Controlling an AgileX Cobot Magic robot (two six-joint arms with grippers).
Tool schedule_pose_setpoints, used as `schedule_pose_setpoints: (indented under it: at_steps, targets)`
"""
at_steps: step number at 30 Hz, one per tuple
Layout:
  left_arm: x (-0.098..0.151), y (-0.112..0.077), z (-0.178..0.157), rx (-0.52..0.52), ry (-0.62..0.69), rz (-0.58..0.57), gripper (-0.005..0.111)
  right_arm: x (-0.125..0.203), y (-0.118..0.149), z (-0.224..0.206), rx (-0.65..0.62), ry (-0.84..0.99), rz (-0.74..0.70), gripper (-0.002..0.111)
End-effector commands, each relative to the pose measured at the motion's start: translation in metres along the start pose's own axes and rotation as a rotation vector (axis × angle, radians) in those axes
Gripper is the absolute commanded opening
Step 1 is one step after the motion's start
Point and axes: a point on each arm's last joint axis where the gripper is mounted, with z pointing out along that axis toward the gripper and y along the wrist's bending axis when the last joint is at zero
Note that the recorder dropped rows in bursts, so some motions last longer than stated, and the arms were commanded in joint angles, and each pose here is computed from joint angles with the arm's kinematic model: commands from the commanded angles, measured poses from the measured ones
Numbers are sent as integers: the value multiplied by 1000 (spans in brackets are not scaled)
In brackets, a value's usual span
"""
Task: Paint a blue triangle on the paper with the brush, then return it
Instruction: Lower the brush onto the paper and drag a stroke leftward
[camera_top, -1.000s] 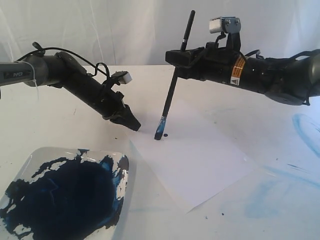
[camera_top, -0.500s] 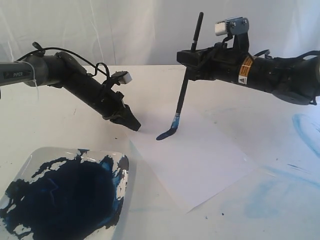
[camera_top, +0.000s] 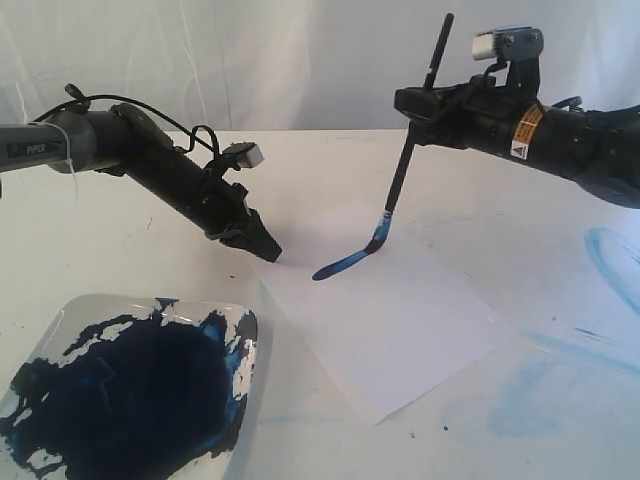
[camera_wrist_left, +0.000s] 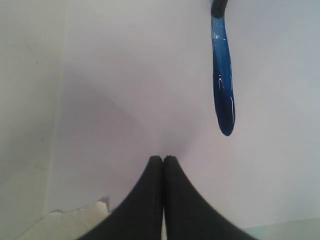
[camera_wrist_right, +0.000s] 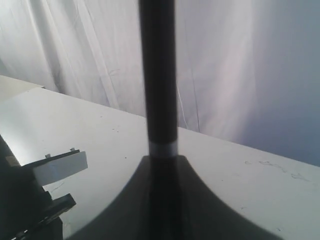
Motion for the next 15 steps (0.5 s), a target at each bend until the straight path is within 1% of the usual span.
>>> schedule_pose_setpoints:
  at_steps: [1, 6, 8, 12, 15]
  targets:
    - [-2, -2, -1, 16, 0, -3, 0, -9, 0, -4, -19, -47, -18, 0]
    - [-1, -3, -1, 18, 1, -2, 0, -29, 12, -9, -93, -140, -44, 0]
    - [-1, -3, -1, 18, 1, -2, 0, -37, 17, -12, -112, -147, -69, 0]
    - [-1, -3, -1, 20, 2, -2, 0, -48, 33, -14, -183, -118, -67, 0]
    - [-1, -3, -1, 23, 4, -2, 0, -53, 54, -13, -260, -55, -96, 0]
